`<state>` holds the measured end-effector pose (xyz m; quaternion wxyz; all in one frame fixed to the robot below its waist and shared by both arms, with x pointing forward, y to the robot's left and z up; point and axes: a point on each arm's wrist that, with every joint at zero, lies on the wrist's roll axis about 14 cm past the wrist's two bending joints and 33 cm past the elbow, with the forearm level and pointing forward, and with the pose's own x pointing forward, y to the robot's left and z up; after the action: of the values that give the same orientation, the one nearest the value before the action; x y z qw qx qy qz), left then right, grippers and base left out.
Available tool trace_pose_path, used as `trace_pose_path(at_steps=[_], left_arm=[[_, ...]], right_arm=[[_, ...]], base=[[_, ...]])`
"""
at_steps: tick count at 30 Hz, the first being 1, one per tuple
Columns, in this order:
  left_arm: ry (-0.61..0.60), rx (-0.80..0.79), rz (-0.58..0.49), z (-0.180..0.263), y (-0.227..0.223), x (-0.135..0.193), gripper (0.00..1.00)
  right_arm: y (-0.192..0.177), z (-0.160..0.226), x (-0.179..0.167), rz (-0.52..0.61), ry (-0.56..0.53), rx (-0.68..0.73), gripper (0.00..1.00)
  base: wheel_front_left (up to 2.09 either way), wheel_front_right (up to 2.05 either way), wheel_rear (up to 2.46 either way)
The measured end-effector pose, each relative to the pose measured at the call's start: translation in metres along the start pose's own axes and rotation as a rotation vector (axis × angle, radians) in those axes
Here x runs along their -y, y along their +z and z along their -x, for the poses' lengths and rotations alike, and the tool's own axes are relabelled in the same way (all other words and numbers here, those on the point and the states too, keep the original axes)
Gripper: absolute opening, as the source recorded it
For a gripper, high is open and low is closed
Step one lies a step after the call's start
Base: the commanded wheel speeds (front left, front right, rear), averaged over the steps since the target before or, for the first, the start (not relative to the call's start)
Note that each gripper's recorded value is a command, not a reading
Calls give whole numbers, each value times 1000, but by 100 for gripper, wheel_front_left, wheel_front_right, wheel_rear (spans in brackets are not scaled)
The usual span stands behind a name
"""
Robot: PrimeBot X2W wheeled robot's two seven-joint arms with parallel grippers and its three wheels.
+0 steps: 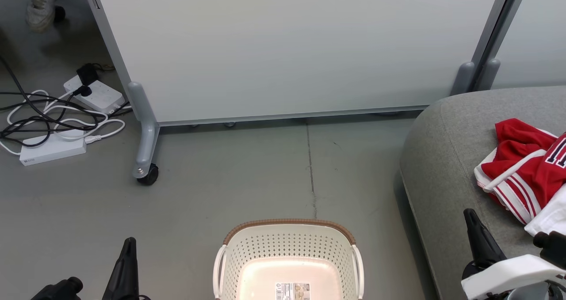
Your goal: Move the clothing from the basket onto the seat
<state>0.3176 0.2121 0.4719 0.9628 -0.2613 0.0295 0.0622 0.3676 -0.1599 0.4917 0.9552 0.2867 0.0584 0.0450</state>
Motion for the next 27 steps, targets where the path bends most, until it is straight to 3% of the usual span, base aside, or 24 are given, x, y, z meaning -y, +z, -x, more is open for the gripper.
trace_pose_path(at_steps=[27], left_arm=[[20,22,371,-7,7,2,0]], right_arm=[[3,-16,2,-344,5,-29,0]], base=[[0,0,0]])
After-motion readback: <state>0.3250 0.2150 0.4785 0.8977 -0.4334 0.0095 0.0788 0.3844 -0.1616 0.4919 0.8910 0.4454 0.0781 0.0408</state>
